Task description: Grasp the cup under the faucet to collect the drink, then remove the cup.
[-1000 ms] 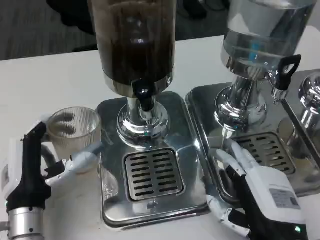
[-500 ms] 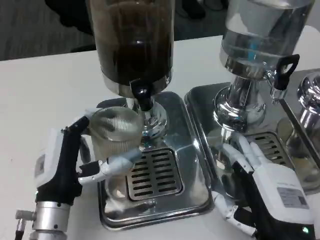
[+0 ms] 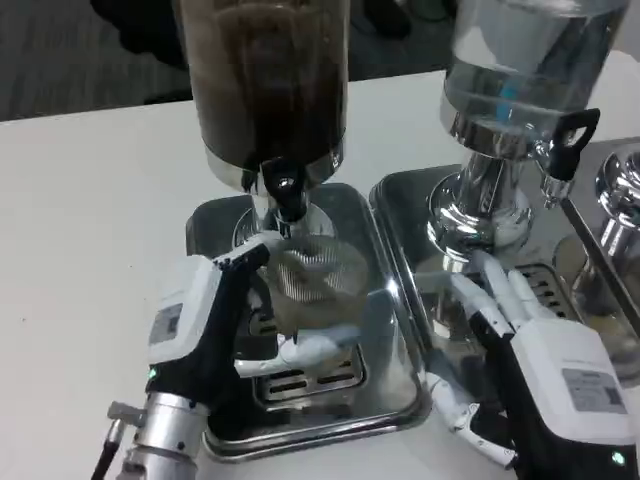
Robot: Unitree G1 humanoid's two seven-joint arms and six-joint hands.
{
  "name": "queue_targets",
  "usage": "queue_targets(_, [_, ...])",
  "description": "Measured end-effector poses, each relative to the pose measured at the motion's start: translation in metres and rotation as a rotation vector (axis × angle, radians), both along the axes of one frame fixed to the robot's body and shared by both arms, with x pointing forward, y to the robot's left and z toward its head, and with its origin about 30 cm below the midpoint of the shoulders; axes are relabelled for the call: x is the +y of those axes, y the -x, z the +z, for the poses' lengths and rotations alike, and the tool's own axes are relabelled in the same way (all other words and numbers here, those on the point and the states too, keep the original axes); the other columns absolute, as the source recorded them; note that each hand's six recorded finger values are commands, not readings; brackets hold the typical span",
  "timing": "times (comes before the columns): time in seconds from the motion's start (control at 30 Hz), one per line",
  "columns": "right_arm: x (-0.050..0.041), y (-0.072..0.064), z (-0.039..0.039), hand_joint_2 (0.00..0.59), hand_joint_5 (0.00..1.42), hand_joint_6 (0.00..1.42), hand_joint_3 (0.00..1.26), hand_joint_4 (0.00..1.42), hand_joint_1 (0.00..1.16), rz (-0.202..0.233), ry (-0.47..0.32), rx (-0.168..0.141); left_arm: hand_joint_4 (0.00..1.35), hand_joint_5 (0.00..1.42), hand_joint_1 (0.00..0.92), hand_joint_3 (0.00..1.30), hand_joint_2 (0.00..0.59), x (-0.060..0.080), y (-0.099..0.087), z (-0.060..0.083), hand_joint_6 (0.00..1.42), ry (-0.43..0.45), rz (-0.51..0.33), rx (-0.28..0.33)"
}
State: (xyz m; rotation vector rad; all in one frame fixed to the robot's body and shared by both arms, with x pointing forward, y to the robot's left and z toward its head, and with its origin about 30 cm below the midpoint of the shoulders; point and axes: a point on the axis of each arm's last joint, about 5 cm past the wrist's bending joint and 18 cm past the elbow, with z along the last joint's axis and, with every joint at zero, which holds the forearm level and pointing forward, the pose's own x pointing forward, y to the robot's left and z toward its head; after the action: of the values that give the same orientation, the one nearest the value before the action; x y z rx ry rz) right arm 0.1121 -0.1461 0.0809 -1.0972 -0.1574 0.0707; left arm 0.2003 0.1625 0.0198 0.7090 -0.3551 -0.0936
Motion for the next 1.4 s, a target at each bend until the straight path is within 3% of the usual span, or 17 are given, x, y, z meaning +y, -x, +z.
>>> queue_targets(0.27, [0.0048,-0.004,0.0011,0.488,0.02,0.17,0.17,0.0,0.39,-0.022,-0.023,-0.026,1.0,1.1,0.754,0.92,0.0,-0.008,-0.01,-0.002,1.23,-0.007,0.013,0.005])
queue_targets(0.6, [0.0013,-0.004,-0.002,0.488,0.02,0.17,0.17,0.0,0.39,-0.052,-0.022,-0.01,0.95,1.04,0.753,0.89,0.0,-0.011,-0.008,-0.005,1.2,-0.036,0.017,-0.025])
queue_targets(0.8, [0.0001,-0.004,-0.0051,0.488,0.02,0.17,0.17,0.0,0.39,-0.061,-0.038,0.012,0.92,1.0,0.736,0.86,0.0,-0.004,-0.003,-0.008,1.15,-0.054,0.028,-0.033])
queue_targets(0.83, [0.0,-0.004,-0.0051,0.488,0.02,0.17,0.17,0.0,0.39,-0.062,-0.043,0.014,0.86,0.96,0.716,0.82,0.0,-0.003,-0.002,-0.009,1.1,-0.057,0.028,-0.032])
queue_targets(0.87, [-0.0001,-0.005,-0.0049,0.488,0.02,0.17,0.17,0.0,0.38,-0.062,-0.045,0.013,0.72,0.89,0.534,0.71,0.054,-0.002,-0.002,-0.009,0.97,-0.058,0.031,-0.031])
queue_targets(0.9, [-0.0001,-0.005,-0.0048,0.488,0.02,0.17,0.17,0.0,0.38,-0.062,-0.047,0.012,0.67,0.86,0.395,0.62,0.051,-0.001,-0.001,-0.009,0.93,-0.059,0.032,-0.033])
queue_targets(0.97, [0.0001,-0.007,-0.0044,0.479,0.01,0.16,0.17,0.0,0.34,-0.061,-0.05,0.008,0.62,0.81,0.304,0.57,0.058,0.0,-0.001,-0.009,0.88,-0.062,0.034,-0.038])
queue_targets(1.4, [-0.0006,-0.008,-0.0044,0.478,0.01,0.16,0.17,0.0,0.32,-0.061,-0.06,0.01,0.36,0.58,0.173,0.34,0.032,0.002,0.001,-0.01,0.65,-0.087,0.044,-0.053])
